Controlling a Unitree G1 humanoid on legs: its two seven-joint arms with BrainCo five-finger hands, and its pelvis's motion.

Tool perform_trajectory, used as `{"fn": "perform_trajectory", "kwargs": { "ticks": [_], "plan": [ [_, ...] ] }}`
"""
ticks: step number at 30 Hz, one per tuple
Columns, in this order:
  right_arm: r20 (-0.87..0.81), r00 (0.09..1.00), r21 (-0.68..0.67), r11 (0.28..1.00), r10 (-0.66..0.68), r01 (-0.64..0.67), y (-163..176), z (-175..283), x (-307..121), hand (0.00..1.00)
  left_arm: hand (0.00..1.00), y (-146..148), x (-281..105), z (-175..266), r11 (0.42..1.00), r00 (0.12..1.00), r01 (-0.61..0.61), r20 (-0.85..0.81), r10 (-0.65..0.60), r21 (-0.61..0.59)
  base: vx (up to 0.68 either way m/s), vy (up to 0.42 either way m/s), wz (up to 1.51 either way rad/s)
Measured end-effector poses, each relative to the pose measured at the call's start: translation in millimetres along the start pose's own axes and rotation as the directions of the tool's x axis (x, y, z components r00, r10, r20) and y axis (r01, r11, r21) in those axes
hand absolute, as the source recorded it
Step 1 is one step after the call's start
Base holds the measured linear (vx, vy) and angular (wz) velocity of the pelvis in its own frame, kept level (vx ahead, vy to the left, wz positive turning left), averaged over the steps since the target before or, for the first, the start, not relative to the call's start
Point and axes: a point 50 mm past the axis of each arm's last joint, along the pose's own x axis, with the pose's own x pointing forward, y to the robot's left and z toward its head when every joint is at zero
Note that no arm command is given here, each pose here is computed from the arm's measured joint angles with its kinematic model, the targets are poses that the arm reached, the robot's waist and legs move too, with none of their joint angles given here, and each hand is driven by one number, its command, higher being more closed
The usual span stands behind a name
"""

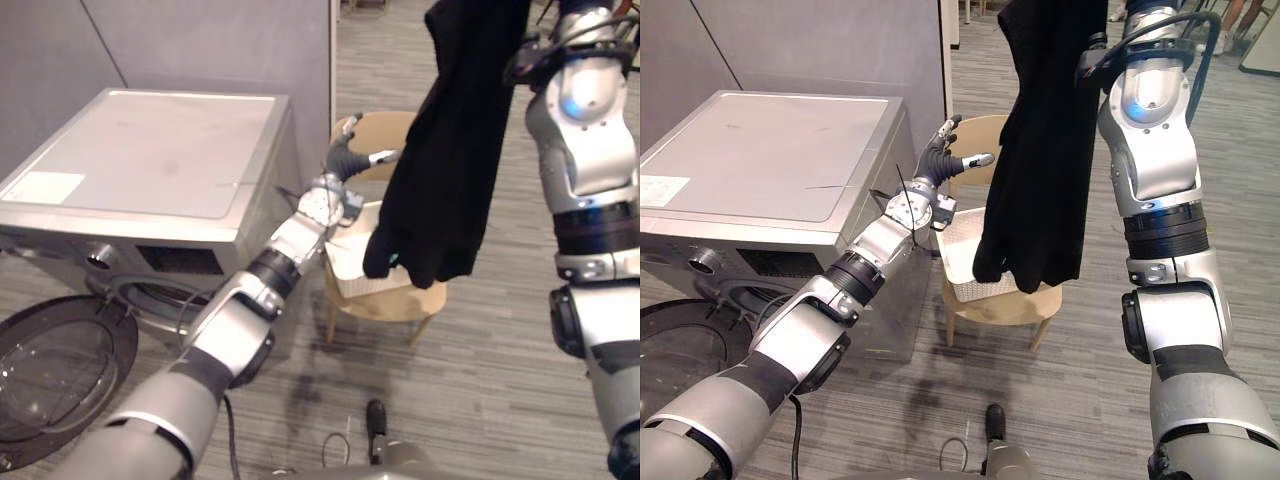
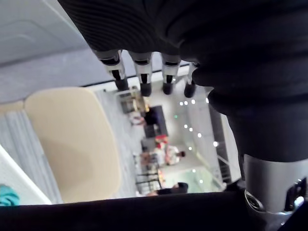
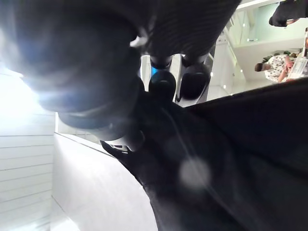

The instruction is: Pick up the laundry basket with both hands and put the clothes into the washing machine.

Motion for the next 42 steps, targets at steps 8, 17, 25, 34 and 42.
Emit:
{"fn": "perform_trajectory", "kwargs": {
  "ticks": [8, 17, 25, 34, 42],
  "plan": [
    [0.005, 1.0, 0.052, 0.998, 0.02, -0.02, 16, 3, 0, 1.0, 0.0, -11, 5, 20, 0.997, 0.999, 0.025, 0.04, -0.023, -0.066, 0.02, 0.02, -0.17],
    [0.012, 0.998, 0.085, 0.994, 0.065, -0.066, 31, 7, 0, 1.0, 0.0, -38, 1, 26, 0.99, 0.991, 0.125, 0.058, -0.122, -0.057, 0.01, 0.015, -0.04],
    [0.026, 0.994, 0.093, 0.99, 0.102, -0.104, 41, 11, -3, 1.0, 0.0, -81, -12, 19, 0.957, 0.956, 0.29, 0.037, -0.289, -0.016, 0.02, 0.025, -0.19],
    [0.092, 0.988, 0.137, 0.981, 0.121, -0.133, 49, 27, -6, 1.0, 0.0, -128, -42, -6, 0.868, 0.869, 0.496, -0.013, -0.495, 0.025, 0.0, -0.009, -0.14],
    [0.143, 0.981, 0.188, 0.97, 0.131, -0.157, 58, 37, -11, 1.0, 1.0, -145, -57, -5, 0.825, 0.825, 0.566, 0.015, -0.566, 0.012, 0.01, -0.012, -0.09]
  ]
}}
